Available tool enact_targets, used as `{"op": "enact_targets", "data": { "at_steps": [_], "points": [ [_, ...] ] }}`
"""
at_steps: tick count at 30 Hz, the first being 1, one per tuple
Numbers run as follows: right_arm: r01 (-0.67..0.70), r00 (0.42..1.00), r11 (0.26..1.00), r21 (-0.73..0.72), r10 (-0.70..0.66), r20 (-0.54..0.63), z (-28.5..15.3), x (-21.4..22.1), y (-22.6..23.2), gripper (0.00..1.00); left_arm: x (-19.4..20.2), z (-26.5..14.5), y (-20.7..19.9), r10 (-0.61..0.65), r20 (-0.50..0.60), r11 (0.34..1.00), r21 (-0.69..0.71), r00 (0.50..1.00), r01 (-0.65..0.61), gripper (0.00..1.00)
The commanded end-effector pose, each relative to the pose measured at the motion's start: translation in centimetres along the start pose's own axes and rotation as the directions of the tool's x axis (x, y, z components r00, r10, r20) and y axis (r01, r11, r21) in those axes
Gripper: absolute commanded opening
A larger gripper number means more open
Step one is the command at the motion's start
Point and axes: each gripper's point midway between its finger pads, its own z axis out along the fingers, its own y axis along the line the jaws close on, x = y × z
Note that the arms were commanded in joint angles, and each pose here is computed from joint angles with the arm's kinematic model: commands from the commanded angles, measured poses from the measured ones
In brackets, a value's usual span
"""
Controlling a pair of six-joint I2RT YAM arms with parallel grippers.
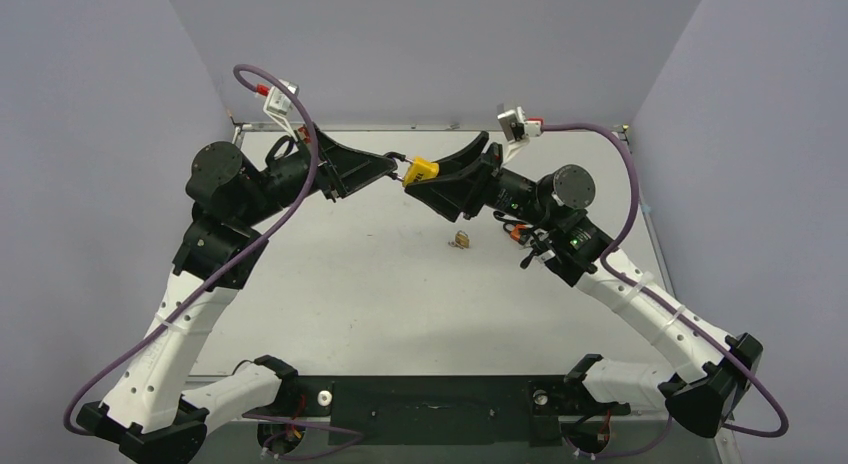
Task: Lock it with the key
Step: Lock the lock.
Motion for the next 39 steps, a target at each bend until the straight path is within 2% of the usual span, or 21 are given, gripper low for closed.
{"op": "enact_targets", "data": {
  "at_steps": [1, 8, 14, 18, 21, 23, 24, 27, 29, 34, 39],
  "points": [
    [0.056, 0.997, 0.997, -0.043, -0.053, 0.064, -0.7, -2.0, 2.1, 0.4, -1.7, -0.4, -2.6, 0.062, 0.077, 0.995, 0.073, 0.995, -0.068, 0.0],
    [0.05, 0.994, 0.997, -0.052, -0.044, 0.095, -1.4, -2.7, 2.7, 0.4, -1.4, -0.5, -2.3, 0.063, 0.074, 0.996, 0.065, 0.995, -0.067, 0.0],
    [0.049, 0.993, 0.998, -0.045, -0.044, 0.106, -1.7, -3.0, 2.7, 0.35, -1.3, -0.5, -2.0, 0.061, 0.072, 0.996, 0.061, 0.996, -0.066, 0.0],
    [0.046, 0.993, 0.998, -0.047, -0.041, 0.109, -1.6, -3.3, 2.8, 0.24, -1.0, -0.3, -1.7, 0.062, 0.059, 0.996, 0.063, 0.996, -0.065, 0.0],
    [0.029, 0.994, 0.998, -0.051, -0.024, 0.104, -1.5, -3.3, 3.0, 0.01, -0.4, -0.3, -1.1, 0.083, 0.034, 0.995, 0.052, 0.996, -0.084, 0.0],
    [0.018, 0.995, 0.998, -0.064, -0.012, 0.096, -1.6, -3.3, 3.4, 0.0, 0.0, -0.4, -0.4, 0.113, 0.009, 0.993, 0.021, 0.994, -0.114, 0.0],
    [0.014, 0.996, 0.998, -0.068, -0.008, 0.09, -1.7, -3.2, 3.5, 0.0, 0.2, -0.4, 0.0, 0.145, 0.0, 0.989, 0.011, 0.99, -0.145, 0.02],
    [0.008, 0.998, 0.997, -0.079, -0.004, 0.059, -2.1, -2.6, 3.9, 0.0, 1.2, -1.0, 1.0, 0.177, -0.057, 0.984, -0.024, 0.983, -0.178, 0.18],
    [0.007, 1.0, 0.996, -0.085, -0.004, 0.028, -2.5, -2.0, 4.2, 0.0, 1.9, -1.5, 1.1, 0.212, -0.093, 0.977, -0.022, 0.973, -0.214, 0.25],
    [-0.008, 1.0, 0.992, -0.125, 0.005, -0.028, -3.8, -0.8, 5.5, 0.0, 3.4, -2.7, 0.1, 0.282, -0.163, 0.96, 0.041, 0.946, -0.279, 0.32],
    [-0.032, 0.995, 0.989, -0.144, 0.019, -0.094, -4.8, 0.8, 6.1, 0.0, 4.7, -4.3, -2.3, 0.346, -0.189, 0.934, 0.168, 0.919, -0.316, 0.34]
  ]
}}
